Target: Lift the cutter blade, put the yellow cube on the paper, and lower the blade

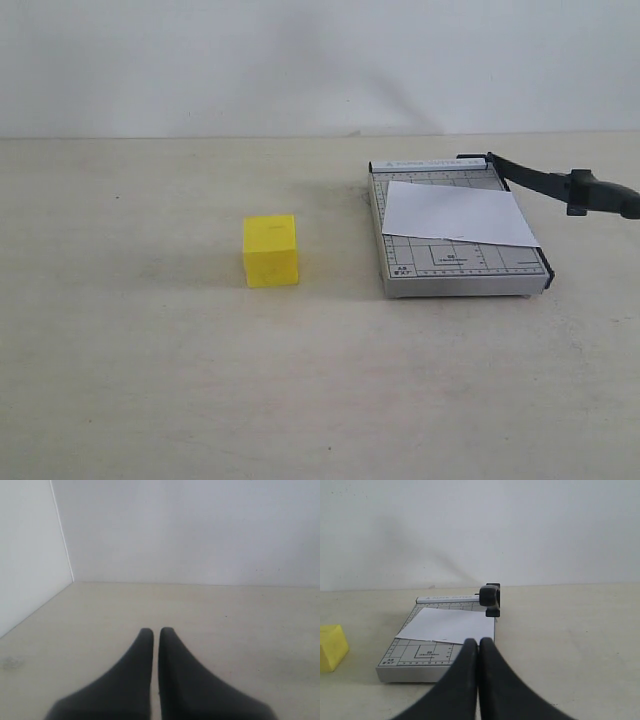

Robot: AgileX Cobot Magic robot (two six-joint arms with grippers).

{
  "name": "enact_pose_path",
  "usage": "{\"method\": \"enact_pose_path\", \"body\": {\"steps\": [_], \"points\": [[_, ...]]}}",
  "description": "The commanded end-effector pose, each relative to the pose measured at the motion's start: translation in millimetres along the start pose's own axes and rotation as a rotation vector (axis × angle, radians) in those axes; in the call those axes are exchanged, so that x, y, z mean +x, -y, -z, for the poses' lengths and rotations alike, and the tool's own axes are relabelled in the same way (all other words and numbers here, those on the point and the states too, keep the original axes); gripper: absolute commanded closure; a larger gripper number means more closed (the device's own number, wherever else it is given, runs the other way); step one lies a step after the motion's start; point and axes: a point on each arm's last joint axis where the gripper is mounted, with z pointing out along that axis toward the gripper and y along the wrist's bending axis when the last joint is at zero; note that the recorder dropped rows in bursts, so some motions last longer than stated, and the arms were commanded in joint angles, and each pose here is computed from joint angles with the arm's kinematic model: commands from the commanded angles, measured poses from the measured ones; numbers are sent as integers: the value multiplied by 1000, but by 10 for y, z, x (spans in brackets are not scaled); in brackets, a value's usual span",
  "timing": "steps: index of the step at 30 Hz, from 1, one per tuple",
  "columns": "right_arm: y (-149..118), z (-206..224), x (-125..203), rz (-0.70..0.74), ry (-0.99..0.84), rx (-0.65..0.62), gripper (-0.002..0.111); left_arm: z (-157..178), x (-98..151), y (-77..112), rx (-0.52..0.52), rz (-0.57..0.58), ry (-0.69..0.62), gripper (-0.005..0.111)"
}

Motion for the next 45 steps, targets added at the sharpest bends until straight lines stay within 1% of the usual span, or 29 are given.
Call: {"method": "enact_pose_path", "body": {"steps": [1, 3, 5, 6, 7, 19, 22, 25, 27, 29, 31, 32, 33, 35, 38, 39, 40, 42, 43, 45], "points": [[2, 3, 3, -5, 13, 1, 108, 5, -42, 16, 21, 236, 37, 102], [2, 3, 3, -5, 13, 1, 108, 7, -70, 29, 49, 539, 60, 102], [2, 3, 3, -5, 13, 1, 108, 8, -79, 37, 68, 748, 61, 102], [2, 3, 3, -5, 13, 1, 108, 8, -77, 42, 74, 795, 56, 102], [2, 3, 3, -5, 13, 1, 108, 8, -79, 42, 75, 802, 57, 102], [2, 3, 3, -5, 13, 1, 108, 10, -107, 26, 71, 803, 94, 102], [2, 3, 3, -5, 13, 1, 108, 10, -104, 27, 69, 776, 91, 102], [2, 3, 3, -5, 13, 1, 108, 8, -83, 38, 72, 767, 65, 102], [2, 3, 3, -5, 13, 1, 108, 7, -44, 61, 79, 774, 13, 102], [2, 3, 3, -5, 13, 1, 108, 15, -21, 92, 99, 723, -44, 102], [2, 3, 3, -5, 13, 1, 108, 44, -98, 123, 147, 647, -60, 102], [2, 3, 3, -5, 13, 1, 108, 52, -125, 143, 179, 652, -55, 101], [2, 3, 3, -5, 13, 1, 108, 65, -165, 166, 217, 630, -43, 98], [2, 3, 3, -5, 13, 1, 108, 90, -232, 208, 283, 601, -22, 87], [2, 3, 3, -5, 13, 1, 108, 93, -323, 269, 367, 575, -4, 62], [2, 3, -1, -5, 18, 1, 108, 83, -362, 290, 396, 587, -3, 49], [2, 3, -3, -5, 20, 1, 108, 74, -394, 299, 410, 564, 8, 40], [3, 3, -6, -5, 23, 2, 108, 39, -473, 328, 448, 550, 10, 27], [3, 3, -6, -5, 23, 2, 108, 12, -509, 344, 466, 551, -2, 27], [3, 3, -6, -5, 23, 2, 108, -46, -614, 399, 529, 491, -29, 32]]}}
